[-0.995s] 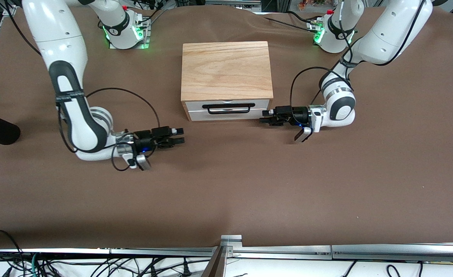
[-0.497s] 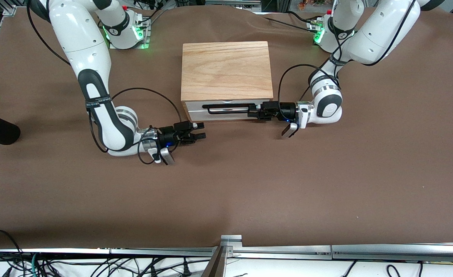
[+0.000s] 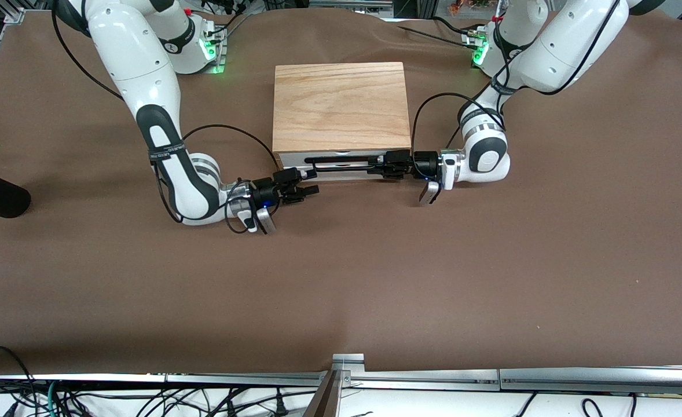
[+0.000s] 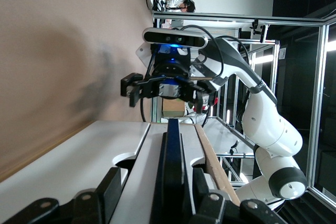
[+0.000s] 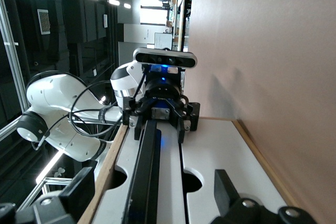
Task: Pull top drawer with both arms simultaneously
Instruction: 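Close the left gripper and the right gripper on the black handle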
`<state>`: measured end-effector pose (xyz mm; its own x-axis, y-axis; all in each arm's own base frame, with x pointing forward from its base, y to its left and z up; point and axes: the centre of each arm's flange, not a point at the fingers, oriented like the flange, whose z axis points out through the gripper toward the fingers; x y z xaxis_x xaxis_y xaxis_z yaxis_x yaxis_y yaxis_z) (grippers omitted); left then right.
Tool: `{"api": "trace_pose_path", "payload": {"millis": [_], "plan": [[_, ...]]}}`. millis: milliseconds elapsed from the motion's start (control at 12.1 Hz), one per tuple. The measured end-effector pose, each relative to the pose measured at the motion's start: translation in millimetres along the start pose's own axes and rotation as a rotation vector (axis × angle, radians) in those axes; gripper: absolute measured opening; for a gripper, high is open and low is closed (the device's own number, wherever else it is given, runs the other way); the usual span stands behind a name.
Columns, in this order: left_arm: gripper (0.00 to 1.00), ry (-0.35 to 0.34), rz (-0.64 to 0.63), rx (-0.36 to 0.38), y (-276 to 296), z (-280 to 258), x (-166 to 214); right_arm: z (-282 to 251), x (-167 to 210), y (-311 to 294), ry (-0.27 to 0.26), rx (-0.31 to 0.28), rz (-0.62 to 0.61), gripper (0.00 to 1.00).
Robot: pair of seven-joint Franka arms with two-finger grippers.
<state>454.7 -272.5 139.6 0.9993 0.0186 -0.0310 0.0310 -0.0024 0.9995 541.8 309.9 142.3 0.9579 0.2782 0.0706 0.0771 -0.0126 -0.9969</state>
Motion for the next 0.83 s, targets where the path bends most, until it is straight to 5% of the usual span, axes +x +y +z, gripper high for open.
{"api": "trace_pose_path", "payload": {"millis": [332, 415, 497, 829], "plan": [[0.58, -0.003, 0.025, 0.003, 13, 0, 2, 7, -4, 1, -0.009, 0.006, 0.003, 0.97], [0.48, -0.003, 0.025, 0.004, 13, 0, 1, 8, -4, 1, -0.010, 0.007, 0.003, 0.96], [0.48, -0.004, 0.022, 0.005, 12, 0, 0, 9, -5, 1, -0.012, 0.010, 0.004, 0.84], [0.25, -0.002, 0.020, 0.011, 11, -2, -1, 16, -11, 2, -0.023, 0.024, 0.015, 0.84]]}}
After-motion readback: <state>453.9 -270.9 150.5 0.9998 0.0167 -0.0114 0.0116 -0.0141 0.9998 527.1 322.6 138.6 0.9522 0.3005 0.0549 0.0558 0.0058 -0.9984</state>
